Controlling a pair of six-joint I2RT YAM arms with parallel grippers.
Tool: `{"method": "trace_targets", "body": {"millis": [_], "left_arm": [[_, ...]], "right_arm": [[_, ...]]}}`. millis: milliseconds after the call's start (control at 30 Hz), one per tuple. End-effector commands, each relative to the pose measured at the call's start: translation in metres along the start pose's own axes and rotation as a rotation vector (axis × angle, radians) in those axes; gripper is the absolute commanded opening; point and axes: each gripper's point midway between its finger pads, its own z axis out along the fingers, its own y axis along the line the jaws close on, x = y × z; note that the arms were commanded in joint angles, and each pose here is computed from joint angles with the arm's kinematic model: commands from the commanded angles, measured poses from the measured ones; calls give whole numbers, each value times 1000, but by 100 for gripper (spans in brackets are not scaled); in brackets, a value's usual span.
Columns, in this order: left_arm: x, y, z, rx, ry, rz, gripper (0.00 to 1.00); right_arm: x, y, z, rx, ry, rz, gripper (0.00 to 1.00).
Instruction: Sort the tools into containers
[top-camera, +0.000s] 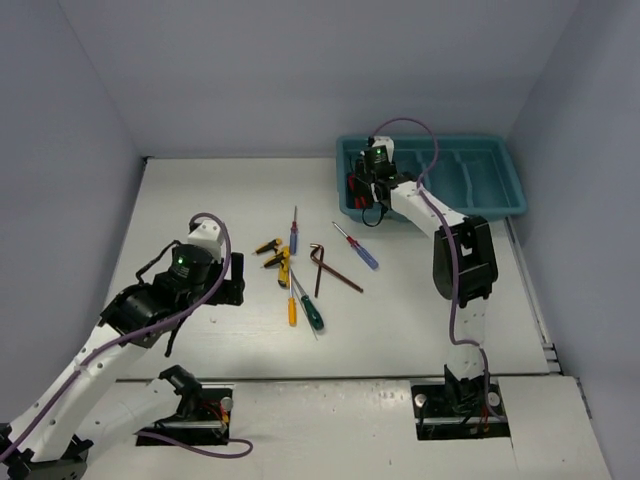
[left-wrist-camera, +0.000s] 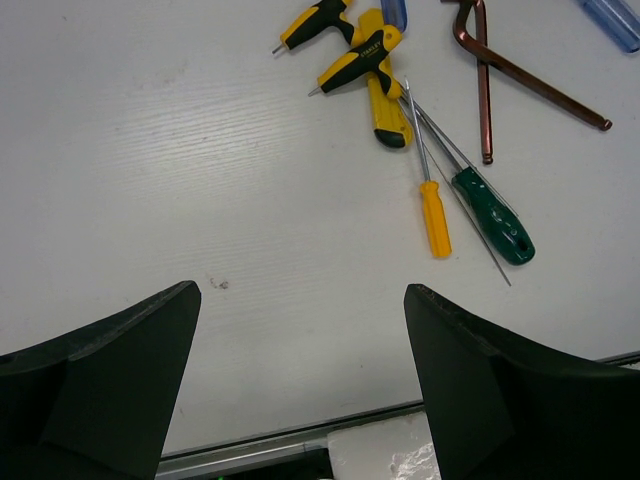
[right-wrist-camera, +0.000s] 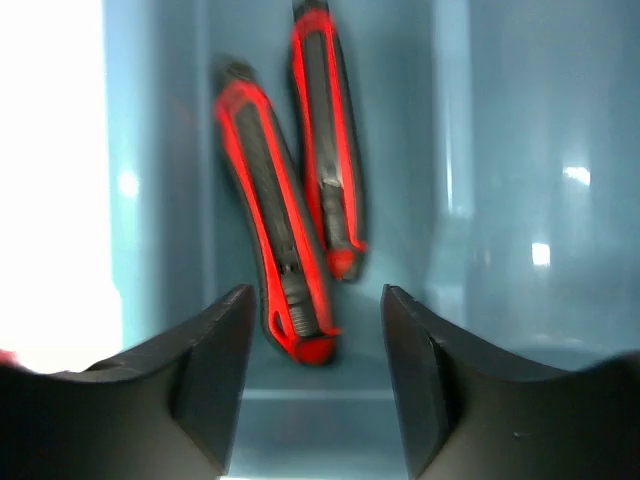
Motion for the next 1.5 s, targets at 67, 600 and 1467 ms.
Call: {"method": "trace_targets", "body": {"millis": [67,600,1467], "left_arm": [[4,-13,31,0,66,-11,81],[20,-61,193,-35,203,-58,63],[21,-77,249,-51,279,0,65]], "right_arm": [[-104,11,-84,-82,-275,29,57],[-41,-42,-276,-202,-445,132,61],[2,-76,-310,-161,-463,148,68]]}}
